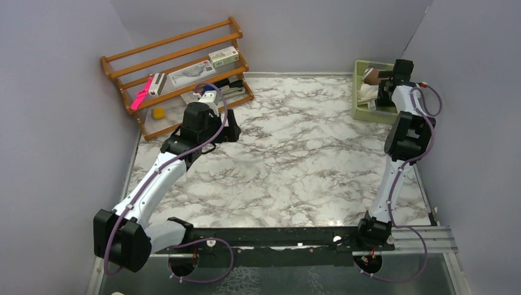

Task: Roll the towels
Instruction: Reset both arms

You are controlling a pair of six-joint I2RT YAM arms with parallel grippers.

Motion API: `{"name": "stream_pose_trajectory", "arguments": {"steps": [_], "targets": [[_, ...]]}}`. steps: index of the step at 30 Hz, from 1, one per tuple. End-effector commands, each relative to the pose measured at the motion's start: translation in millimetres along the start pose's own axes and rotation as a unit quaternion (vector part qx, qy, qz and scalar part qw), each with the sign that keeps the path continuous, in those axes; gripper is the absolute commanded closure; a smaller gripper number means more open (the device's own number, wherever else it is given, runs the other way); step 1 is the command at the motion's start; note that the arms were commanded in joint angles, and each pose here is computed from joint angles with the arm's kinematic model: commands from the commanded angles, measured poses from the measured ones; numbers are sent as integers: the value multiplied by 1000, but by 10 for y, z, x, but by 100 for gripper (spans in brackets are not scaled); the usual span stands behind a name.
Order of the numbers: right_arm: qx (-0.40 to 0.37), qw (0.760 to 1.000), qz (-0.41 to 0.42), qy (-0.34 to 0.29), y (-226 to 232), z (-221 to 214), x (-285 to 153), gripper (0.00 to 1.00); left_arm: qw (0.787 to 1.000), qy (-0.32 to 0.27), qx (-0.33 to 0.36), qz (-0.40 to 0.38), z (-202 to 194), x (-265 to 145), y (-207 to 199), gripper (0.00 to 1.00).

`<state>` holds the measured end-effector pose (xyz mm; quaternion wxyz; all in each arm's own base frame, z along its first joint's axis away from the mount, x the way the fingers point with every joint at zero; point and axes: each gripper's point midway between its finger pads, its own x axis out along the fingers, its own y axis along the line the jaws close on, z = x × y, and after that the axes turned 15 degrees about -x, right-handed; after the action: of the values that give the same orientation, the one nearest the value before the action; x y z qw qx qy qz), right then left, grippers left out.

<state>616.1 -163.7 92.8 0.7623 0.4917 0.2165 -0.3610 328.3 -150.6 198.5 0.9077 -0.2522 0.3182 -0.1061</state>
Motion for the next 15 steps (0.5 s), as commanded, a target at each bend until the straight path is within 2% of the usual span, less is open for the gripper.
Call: {"name": "stream_pose_trajectory", "arguments": {"steps": [1,9,15], "targets": [[3,1000,4,2,63,97,-304,3,999,-16,0,-36,129,-153,-177,4],[-7,1000,16,18,25,42,-572,2,999,-27,3,-42,187,-282,-219,4],[-4,999,49,10,-46,38,-1019,2,997,-46,12,-65,262,-371,-311,3]]}}
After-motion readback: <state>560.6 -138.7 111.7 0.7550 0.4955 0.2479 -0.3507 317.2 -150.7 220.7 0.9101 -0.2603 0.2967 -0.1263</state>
